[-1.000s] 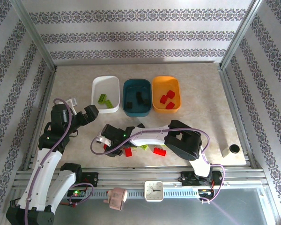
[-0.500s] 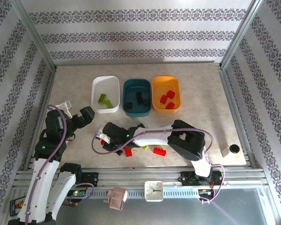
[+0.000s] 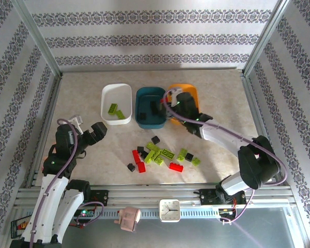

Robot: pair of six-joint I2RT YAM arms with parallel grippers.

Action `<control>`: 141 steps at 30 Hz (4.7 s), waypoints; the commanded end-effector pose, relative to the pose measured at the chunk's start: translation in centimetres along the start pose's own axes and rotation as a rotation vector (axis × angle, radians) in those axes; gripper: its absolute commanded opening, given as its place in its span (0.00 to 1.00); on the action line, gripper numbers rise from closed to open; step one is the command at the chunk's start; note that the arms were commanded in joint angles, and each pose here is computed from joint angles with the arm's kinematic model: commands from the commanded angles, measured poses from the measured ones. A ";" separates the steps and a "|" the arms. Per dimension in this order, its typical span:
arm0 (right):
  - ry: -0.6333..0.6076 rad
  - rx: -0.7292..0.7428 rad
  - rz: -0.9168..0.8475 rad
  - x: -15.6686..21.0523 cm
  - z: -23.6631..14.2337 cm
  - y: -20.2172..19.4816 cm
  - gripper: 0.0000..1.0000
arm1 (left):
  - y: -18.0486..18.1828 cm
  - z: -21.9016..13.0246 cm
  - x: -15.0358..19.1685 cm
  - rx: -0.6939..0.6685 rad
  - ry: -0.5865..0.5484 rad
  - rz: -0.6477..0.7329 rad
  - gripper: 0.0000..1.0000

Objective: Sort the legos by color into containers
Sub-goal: Place the lego in the container, then pick up the lego from the middle-left of the table, then place the lego in the container, then pick up the lego from the center of the table.

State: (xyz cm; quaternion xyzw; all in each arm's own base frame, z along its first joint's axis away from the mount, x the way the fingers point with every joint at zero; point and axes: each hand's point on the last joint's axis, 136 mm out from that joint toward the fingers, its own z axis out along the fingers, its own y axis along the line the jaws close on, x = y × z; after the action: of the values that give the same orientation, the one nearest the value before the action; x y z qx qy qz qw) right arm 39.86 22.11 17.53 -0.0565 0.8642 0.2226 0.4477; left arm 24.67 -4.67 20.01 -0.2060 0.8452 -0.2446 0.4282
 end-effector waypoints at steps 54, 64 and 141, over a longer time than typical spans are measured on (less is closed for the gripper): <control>0.120 0.150 0.120 7.2 -4.9 -3.0 0.63 | -0.6 5.1 23.3 -0.103 0.598 0.634 0.64; 0.113 0.146 0.125 7.2 -5.3 -2.9 0.62 | -1.7 5.9 23.6 -0.072 0.597 0.667 0.48; 0.252 0.087 0.074 12.8 -7.1 -1.7 0.63 | -4.3 8.9 19.6 0.071 0.566 0.314 0.66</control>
State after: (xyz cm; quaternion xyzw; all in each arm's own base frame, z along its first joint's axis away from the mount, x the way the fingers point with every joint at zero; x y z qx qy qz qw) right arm 27.06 18.42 9.52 -0.0247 0.9262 0.1980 0.3198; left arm 21.63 -20.07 5.42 0.0214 0.9496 -0.2302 0.2117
